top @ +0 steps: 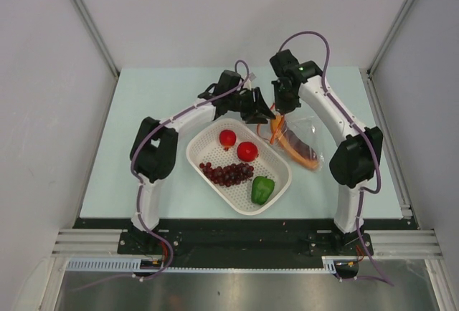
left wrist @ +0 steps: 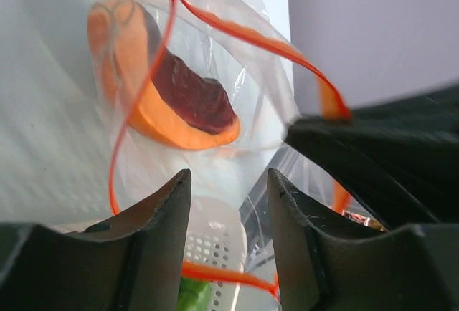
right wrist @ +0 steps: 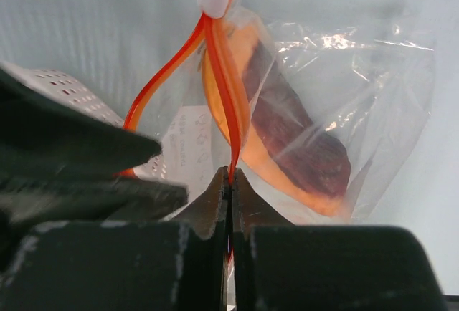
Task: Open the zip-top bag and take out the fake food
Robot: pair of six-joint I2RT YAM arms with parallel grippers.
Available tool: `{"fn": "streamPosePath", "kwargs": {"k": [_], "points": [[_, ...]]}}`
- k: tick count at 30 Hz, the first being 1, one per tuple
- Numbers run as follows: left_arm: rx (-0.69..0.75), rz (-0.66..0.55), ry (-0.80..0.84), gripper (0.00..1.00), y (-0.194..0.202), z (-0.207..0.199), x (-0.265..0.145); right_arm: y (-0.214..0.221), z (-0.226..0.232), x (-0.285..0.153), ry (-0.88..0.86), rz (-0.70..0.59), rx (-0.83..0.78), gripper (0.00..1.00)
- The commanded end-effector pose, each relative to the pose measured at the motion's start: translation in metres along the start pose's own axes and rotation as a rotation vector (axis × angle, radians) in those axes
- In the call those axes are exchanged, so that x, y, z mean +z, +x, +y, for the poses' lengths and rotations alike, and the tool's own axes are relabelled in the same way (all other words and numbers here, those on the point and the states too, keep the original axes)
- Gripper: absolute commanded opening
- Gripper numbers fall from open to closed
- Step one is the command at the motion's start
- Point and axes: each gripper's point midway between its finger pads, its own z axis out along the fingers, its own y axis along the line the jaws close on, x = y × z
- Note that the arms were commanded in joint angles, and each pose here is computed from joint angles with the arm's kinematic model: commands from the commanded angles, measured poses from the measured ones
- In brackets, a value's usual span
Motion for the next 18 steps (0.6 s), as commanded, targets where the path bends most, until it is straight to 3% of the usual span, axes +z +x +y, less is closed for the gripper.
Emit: {"fn": "streamPosePath", "kwargs": {"k": [1,3,8,18], "points": [[0.027,-0.026,-0.004,0.5,-0.015,-0.018,0.008,-0.023,0.006,-0.028,-0.05,-0.126,0.045,0.0],[0.037,-0.005,-0.059,0.5,-0.011,-0.006,0.016,-0.027,0.009,-0.034,-0.064,-0.145,0.049,0.0],[0.166,-0.079,-0.207,0.51,-0.031,-0.001,0.02,-0.042,0.007,-0.05,-0.071,-0.216,0.072,0.0],[0.241,-0.043,-0.409,0.53,-0.022,0.039,0.019,-0.059,0.0,-0.078,-0.071,-0.345,0.137,0.0]]}}
